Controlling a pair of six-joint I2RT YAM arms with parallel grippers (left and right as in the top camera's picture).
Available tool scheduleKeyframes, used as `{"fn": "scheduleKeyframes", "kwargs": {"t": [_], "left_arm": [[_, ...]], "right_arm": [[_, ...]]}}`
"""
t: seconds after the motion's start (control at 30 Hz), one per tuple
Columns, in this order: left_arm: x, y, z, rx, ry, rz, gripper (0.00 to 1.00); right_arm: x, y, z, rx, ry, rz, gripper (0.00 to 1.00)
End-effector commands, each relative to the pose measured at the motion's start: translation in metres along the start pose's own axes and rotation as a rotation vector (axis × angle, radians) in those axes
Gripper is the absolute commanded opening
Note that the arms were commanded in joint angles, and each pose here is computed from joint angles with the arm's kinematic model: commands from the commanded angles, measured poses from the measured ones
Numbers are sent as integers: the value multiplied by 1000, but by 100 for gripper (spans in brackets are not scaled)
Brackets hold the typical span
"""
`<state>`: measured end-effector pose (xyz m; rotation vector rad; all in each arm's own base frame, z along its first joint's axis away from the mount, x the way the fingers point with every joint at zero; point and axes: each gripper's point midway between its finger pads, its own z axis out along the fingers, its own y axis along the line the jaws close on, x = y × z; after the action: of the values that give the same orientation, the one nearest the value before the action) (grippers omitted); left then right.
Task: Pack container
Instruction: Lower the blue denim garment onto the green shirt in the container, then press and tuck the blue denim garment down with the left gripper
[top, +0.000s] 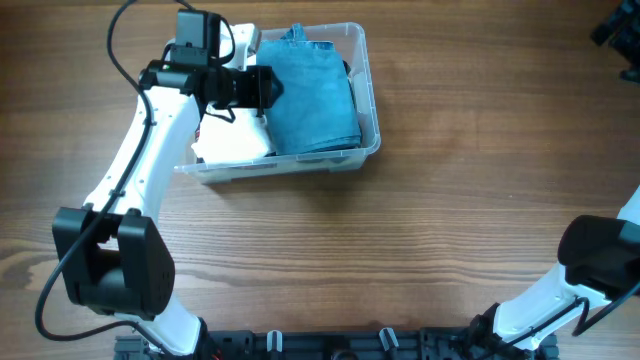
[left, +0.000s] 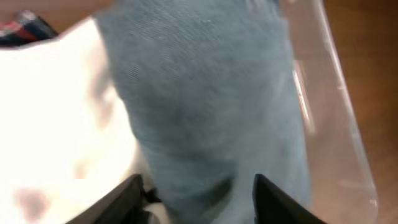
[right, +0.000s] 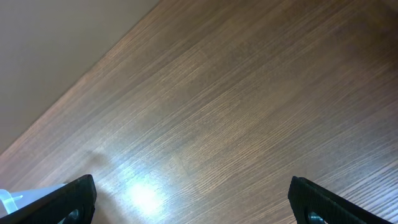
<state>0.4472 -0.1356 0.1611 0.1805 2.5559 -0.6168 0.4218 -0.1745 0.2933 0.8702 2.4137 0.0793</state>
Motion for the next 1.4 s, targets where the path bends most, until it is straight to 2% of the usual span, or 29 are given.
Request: {"fn": "scheduleKeyframes", "kwargs": {"t": [0.0, 0.1, 0.3, 0.57, 0.7, 0.77, 0.8, 0.87, 1.1, 1.27, 1.37], "left_arm": [[-12, 9, 4, -57, -38, -14, 39], [-16, 18, 5, -101, -59, -36, 29], [-15, 43, 1, -247, -65, -51, 24], [-15, 46, 9, -333, -73, -40, 22], [-16, 32, 20, -319, -82, -7, 23], [-18, 24, 27, -306, -90, 11, 29], [-18, 19, 31, -299, -91, 21, 37], [-18, 12, 36, -288, -96, 38, 47], [-25, 6, 42, -291, -127, 57, 55], [-19, 12, 52, -300, -100, 51, 72], [-20, 18, 39, -333, -94, 38, 82]], "right_arm": [[0, -1, 3, 10, 2, 7, 100], [0, -1, 3, 10, 2, 7, 100], [0, -1, 3, 10, 2, 7, 100], [0, -1, 3, 10, 2, 7, 100], [0, -1, 3, 10, 2, 7, 100], [0, -1, 3, 10, 2, 7, 100], [0, -1, 3, 10, 2, 7, 100], [0, -1, 3, 10, 2, 7, 100], [0, -1, 3, 10, 2, 7, 100], [0, -1, 3, 10, 2, 7, 100], [0, -1, 3, 10, 2, 7, 100]]}}
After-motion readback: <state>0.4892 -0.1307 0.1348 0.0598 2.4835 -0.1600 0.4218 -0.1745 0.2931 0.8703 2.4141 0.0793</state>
